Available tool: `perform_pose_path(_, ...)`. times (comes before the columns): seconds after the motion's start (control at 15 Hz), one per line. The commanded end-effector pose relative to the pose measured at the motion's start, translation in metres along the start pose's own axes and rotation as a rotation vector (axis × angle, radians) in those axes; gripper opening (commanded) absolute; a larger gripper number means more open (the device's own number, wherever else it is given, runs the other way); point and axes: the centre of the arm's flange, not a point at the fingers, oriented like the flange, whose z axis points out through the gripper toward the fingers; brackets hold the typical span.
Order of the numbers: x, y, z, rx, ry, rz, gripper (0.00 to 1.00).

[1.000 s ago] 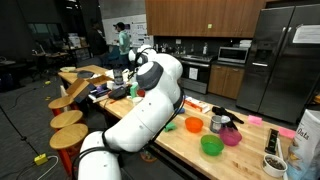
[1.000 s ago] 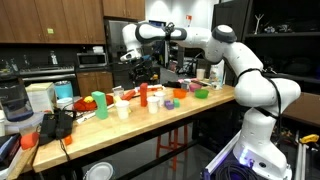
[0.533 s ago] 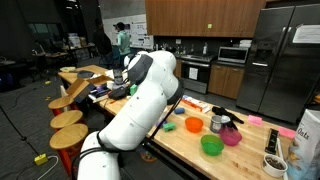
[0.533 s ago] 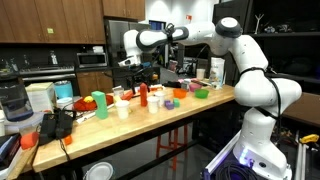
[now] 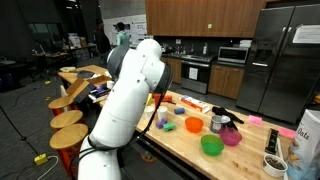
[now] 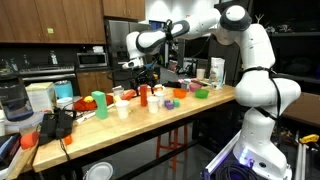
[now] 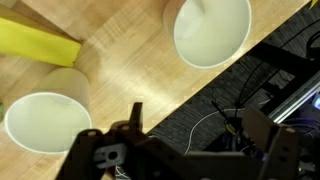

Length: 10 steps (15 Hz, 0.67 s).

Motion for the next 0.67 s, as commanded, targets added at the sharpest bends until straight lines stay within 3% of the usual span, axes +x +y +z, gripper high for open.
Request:
perform_pose_path(0.0,-0.014,-0.025,-0.023,0.062,-0.135,-0.055,1.00)
perform_pose_path(0.27,-0.039,-0.041,-0.046,0.119,-0.267,-0.151,1.00)
perform_pose_path(0.6,-0.062,-0.044,-0.072,0.095,-0.420,-0.343,1.00)
